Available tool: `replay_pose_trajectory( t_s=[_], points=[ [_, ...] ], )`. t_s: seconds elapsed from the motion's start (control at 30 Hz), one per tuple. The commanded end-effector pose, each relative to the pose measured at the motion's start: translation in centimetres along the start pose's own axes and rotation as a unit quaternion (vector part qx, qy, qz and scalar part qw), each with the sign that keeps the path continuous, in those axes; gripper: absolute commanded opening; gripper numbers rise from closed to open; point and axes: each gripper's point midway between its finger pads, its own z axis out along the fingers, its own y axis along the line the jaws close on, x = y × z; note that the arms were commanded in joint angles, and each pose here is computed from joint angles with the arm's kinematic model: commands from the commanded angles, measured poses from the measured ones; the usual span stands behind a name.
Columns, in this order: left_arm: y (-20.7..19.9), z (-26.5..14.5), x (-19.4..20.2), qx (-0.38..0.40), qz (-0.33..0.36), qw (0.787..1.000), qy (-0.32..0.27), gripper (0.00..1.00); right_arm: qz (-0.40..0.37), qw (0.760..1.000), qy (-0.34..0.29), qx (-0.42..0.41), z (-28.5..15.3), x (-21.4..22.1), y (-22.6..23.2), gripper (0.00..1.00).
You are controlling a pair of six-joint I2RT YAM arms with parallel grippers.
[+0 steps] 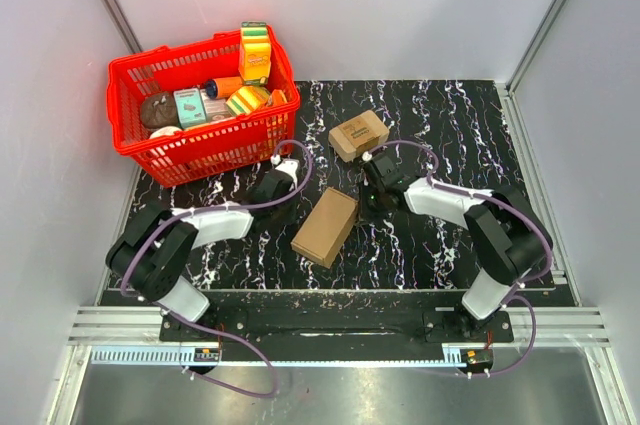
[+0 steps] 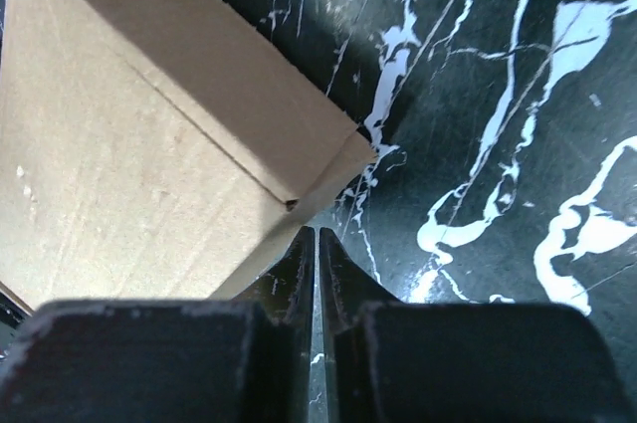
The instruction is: Fold the paper box
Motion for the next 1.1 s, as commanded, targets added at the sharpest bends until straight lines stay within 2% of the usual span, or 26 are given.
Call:
replay_pose_trajectory(
  t_s=[0.0, 0.13, 0.27, 0.57, 0.83, 1.07],
  points=[
    [-1.8, -1.3, 2.0, 0.058, -0.018, 0.998, 0.018, 0.0, -0.018, 0.999, -0.034, -0.018, -0.6, -2.9, 0.3, 0.09],
    [-2.8, -2.4, 3.2, 0.078, -0.019, 0.997, 0.018, 0.0, -0.009, 0.999, -0.038, 0.002, -1.5, -2.4, -1.2, 0.09],
    [-4.2, -3.7, 4.5, 0.092, -0.013, 0.996, 0.015, 0.0, 0.017, 1.0, -0.017, 0.011, -2.6, 0.3, -2.3, 0.09],
    [-5.9, -5.0, 6.9, 0.099, -0.007, 0.995, 0.02, 0.0, 0.04, 0.999, -0.004, -0.002, -5.0, 4.7, -1.9, 0.08],
    [-7.5, -5.4, 7.7, 0.11, -0.005, 0.994, 0.026, 0.0, 0.011, 1.0, 0.012, -0.019, -3.4, 6.1, -0.4, 0.08],
    [-8.7, -5.8, 8.2, 0.118, 0.001, 0.993, 0.03, 0.0, 0.0, 1.0, 0.016, 0.004, -2.5, 6.9, -0.6, 0.08]
  ],
)
